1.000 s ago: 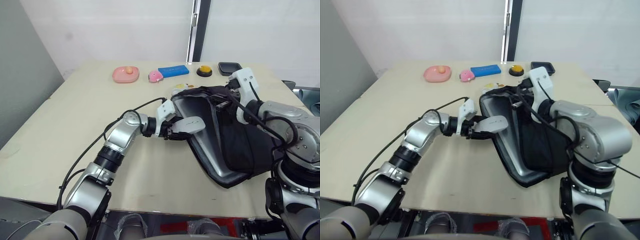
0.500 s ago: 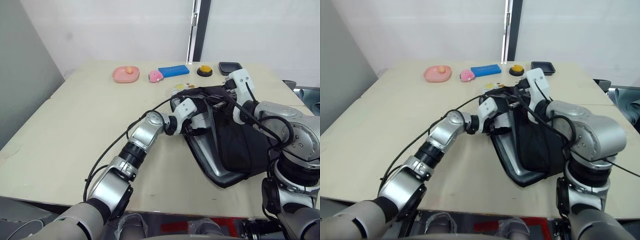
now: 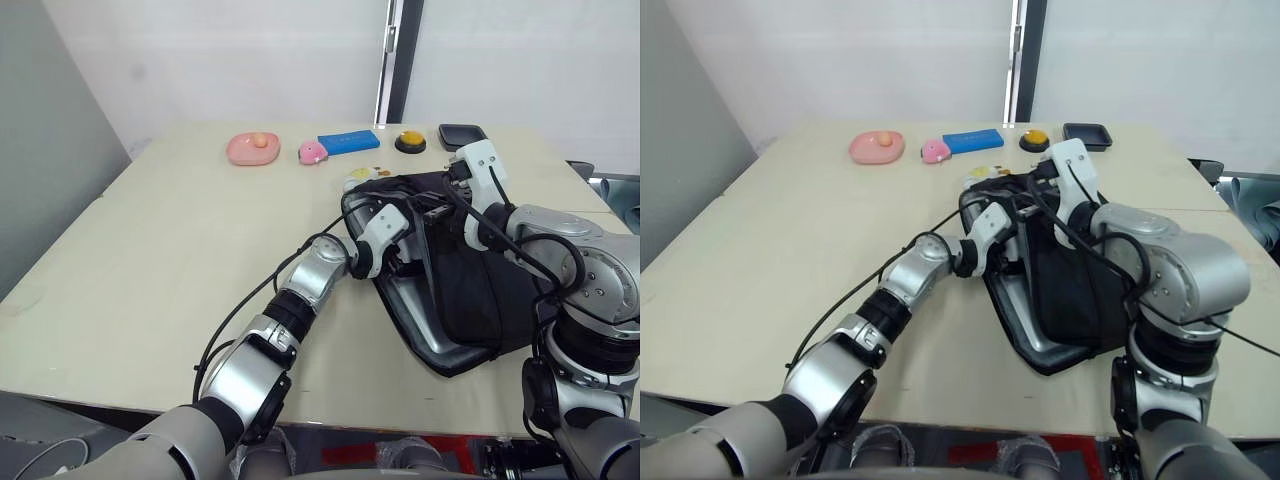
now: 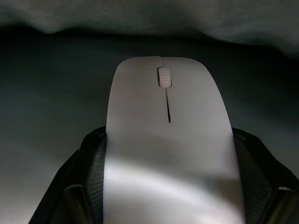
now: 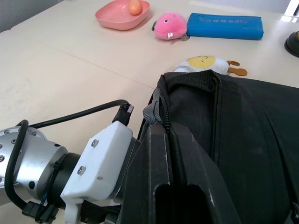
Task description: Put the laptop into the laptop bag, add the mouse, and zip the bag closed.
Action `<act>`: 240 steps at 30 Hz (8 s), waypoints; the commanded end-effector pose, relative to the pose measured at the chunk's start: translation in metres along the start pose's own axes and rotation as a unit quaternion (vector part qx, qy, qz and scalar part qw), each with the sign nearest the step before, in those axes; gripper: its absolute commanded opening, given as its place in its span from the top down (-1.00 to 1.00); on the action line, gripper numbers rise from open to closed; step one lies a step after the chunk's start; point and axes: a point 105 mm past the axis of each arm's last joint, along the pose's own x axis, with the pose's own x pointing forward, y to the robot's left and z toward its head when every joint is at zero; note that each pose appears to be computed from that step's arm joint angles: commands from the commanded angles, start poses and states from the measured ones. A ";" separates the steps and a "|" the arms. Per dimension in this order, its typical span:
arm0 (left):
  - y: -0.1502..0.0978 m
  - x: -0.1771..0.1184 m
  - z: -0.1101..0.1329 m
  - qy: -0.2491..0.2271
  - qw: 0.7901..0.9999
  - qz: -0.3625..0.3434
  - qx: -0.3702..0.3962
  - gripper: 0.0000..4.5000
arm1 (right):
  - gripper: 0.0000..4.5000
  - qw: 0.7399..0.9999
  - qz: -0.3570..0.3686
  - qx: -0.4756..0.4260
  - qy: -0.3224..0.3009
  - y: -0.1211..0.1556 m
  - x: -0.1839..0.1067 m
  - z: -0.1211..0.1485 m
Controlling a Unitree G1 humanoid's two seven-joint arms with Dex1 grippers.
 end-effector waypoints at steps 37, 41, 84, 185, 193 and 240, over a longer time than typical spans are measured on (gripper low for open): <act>0.006 -0.235 0.037 -0.016 0.989 -0.147 -0.018 -0.98 | 1.00 0.998 0.060 -0.024 -0.004 0.012 -0.005 -0.005; 0.010 -0.274 0.027 0.051 0.989 -0.136 -0.018 -0.98 | 1.00 0.991 0.116 -0.061 0.020 0.025 -0.006 -0.022; 0.087 -0.255 -0.023 0.151 0.968 -0.069 0.186 -1.00 | -0.97 0.995 0.070 -0.063 0.035 0.011 -0.145 -0.077; 0.045 -0.260 -0.045 0.181 0.966 -0.165 0.081 1.00 | 0.98 0.962 0.081 -0.110 0.236 0.022 -0.132 -0.181; 0.028 -0.288 -0.056 0.248 0.953 -0.171 0.042 1.00 | 0.98 0.950 0.129 -0.176 0.225 -0.004 -0.102 -0.159; 0.035 -0.319 -0.048 0.229 0.970 -0.080 0.006 -0.39 | -0.31 0.916 0.282 -0.177 0.225 -0.020 -0.086 -0.128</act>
